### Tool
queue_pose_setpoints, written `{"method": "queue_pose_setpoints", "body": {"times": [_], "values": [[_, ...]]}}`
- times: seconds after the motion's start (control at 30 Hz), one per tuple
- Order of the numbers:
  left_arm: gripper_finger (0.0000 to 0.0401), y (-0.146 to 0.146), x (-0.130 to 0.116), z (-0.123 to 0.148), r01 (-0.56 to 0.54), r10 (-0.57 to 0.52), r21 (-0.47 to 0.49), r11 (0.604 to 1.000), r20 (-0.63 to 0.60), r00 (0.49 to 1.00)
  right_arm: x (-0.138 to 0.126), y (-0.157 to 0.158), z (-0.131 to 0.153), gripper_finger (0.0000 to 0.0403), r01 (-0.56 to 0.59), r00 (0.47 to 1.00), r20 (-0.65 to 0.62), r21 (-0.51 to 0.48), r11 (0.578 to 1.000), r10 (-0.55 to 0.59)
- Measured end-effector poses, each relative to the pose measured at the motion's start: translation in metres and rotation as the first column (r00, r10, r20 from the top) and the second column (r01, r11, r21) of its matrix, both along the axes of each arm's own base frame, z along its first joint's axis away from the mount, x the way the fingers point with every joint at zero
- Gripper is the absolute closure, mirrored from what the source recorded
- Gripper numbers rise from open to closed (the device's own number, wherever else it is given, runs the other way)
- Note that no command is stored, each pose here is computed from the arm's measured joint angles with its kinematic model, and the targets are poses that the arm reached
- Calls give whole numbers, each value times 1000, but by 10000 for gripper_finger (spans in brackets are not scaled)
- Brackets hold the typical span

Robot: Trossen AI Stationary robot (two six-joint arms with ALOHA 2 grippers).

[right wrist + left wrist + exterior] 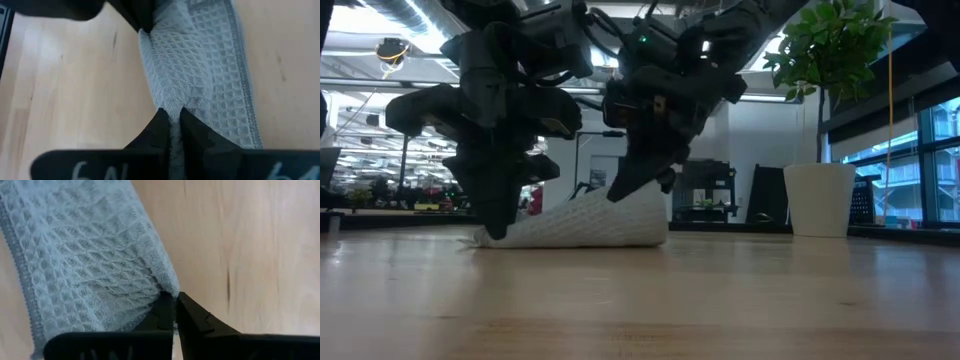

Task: Roll microfiber towels into tight, uniform cylinder then place into a basket
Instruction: Roll the gray towel

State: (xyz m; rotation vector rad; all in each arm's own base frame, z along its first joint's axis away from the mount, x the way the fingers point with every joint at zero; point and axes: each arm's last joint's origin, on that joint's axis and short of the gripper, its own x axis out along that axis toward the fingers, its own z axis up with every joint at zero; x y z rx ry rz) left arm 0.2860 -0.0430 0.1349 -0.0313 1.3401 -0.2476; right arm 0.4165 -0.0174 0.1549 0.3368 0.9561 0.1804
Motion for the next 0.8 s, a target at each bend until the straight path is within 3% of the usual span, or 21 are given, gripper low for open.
{"method": "queue_pose_setpoints", "body": {"times": [0.23, 0.57, 0.8], "values": [[401, 1, 1, 0, 11, -12, 30, 999, 16, 1000, -4, -9, -1, 377, -25, 999, -29, 80, 997, 27], [401, 0, 3, 0, 9, -10, 20, 1000, 34, 999, -4, 10, -22, 377, -67, 989, -123, 98, 993, 78], [401, 0, 3, 0, 9, -9, 15, 1000, 32, 999, -4, 12, -19, 377, -75, 990, -115, 98, 992, 86]]}}
